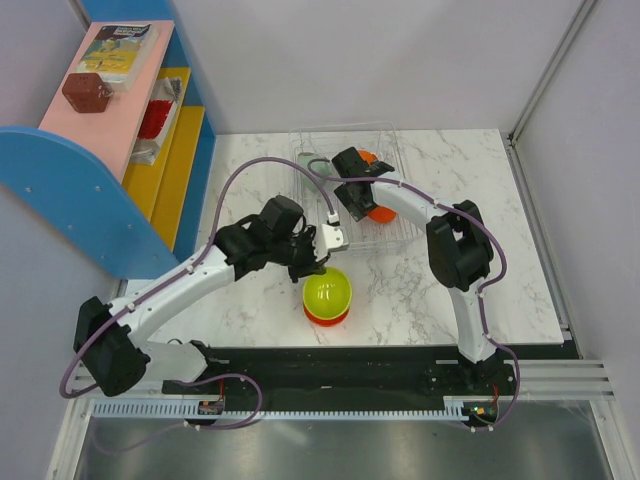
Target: Load the bowls into the dish rack
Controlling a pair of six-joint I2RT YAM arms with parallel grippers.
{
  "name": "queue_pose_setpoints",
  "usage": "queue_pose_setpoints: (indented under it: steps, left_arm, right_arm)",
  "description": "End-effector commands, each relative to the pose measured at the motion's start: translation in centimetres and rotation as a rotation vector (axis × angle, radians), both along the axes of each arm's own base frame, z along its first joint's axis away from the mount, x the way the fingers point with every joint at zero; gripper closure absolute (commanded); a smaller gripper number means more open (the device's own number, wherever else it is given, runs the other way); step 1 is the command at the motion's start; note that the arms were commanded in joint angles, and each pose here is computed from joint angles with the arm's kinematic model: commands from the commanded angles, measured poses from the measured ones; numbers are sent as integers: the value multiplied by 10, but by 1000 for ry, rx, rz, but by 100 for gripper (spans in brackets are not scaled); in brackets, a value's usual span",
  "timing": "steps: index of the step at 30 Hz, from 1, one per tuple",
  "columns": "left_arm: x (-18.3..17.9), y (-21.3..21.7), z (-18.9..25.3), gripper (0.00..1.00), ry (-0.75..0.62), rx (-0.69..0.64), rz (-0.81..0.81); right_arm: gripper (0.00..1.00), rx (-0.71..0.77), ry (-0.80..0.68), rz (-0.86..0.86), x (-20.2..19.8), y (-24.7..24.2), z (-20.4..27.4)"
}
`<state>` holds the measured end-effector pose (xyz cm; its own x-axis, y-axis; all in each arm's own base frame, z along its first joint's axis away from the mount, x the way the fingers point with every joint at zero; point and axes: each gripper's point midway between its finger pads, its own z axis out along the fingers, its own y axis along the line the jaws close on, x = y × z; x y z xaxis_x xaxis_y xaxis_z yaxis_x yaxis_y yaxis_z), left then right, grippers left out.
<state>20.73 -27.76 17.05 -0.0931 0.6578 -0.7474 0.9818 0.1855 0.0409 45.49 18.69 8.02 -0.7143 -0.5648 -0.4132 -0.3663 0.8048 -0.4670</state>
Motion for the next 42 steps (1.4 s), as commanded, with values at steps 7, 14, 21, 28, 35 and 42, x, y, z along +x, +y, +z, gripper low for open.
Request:
queue_pose_setpoints:
  steps: [7,14,21,28,35,42]
  left_arm:
    - [-3,10,99,98,-215,-155,-20]
    - [12,26,118,98,-273,-172,55]
    - [22,33,114,98,-268,-161,101]
    - [38,39,106,98,-260,-132,159]
    - [41,42,106,98,-258,-134,169]
    - [43,43,103,98,-253,-127,176]
  right_arm:
    - [2,150,42,50,-5,30,7]
    - [2,207,67,69,-9,41,8]
    - [2,206,20,58,-5,37,28]
    - [2,129,-40,17,2,21,40]
    - [2,118,-28,32,-1,23,37]
    - [2,-51,-103,-11,6,4,40]
